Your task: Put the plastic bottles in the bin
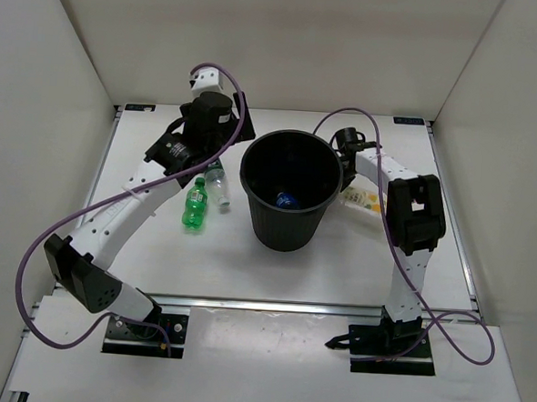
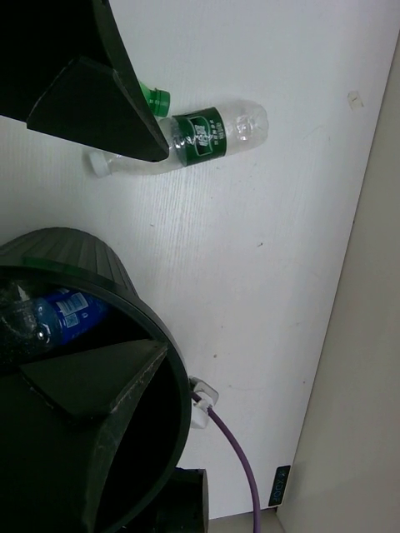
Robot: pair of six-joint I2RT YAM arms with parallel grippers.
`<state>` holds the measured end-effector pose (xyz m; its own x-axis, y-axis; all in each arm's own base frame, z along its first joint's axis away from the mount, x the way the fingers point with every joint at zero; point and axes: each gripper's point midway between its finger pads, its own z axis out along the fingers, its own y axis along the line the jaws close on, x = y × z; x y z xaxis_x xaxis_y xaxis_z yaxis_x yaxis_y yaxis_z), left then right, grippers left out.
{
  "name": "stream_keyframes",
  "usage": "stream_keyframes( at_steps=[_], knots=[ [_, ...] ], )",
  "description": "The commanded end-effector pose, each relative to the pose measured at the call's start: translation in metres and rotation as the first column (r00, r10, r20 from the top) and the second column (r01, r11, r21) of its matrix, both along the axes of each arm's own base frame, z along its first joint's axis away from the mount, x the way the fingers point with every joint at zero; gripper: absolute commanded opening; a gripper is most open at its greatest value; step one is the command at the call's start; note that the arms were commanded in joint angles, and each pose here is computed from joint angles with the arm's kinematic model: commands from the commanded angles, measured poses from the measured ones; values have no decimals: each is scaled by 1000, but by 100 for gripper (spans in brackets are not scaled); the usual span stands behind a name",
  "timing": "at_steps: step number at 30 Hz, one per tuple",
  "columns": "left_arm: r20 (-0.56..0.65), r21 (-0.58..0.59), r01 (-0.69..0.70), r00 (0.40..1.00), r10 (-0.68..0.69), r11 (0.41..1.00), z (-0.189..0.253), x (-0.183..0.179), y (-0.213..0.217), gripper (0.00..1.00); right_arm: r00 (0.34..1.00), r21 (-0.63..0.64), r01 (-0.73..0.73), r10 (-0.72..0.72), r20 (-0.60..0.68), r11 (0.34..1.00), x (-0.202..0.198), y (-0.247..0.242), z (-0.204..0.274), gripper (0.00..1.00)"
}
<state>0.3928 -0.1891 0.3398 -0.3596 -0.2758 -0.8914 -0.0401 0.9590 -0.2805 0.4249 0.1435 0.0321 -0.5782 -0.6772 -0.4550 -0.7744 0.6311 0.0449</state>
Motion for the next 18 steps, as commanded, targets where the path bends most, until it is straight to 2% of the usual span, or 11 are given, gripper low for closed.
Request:
stream_keyframes(
  at_steps=[1,5,7,9,11,17,18],
  knots=[
    [49,-50,-5,999,7,999,22,-14,9,99,993,-24,46,-43,110,999,17,-4,16,61],
    [57,-61,-6,998,9,998,25,-20,12,98,985,-46,47,-39,169,998,22,-1,22,47],
    [59,-61,-13,998,17,998,25,-20,16,99,984,-76,54,-41,173,996,22,-4,19,46],
    [74,-72,-11,997,16,997,30,-24,17,99,984,-88,65,-49,171,994,23,-7,18,41],
    [75,-76,-25,997,31,997,30,-24,23,99,986,-72,68,-56,157,995,23,-6,21,27],
    [85,-88,-28,996,35,996,32,-29,25,98,981,-36,100,-92,168,994,23,-9,33,24],
    [78,-87,-21,997,28,996,29,-30,25,99,976,-29,111,-104,190,993,26,-10,42,13]
  ],
)
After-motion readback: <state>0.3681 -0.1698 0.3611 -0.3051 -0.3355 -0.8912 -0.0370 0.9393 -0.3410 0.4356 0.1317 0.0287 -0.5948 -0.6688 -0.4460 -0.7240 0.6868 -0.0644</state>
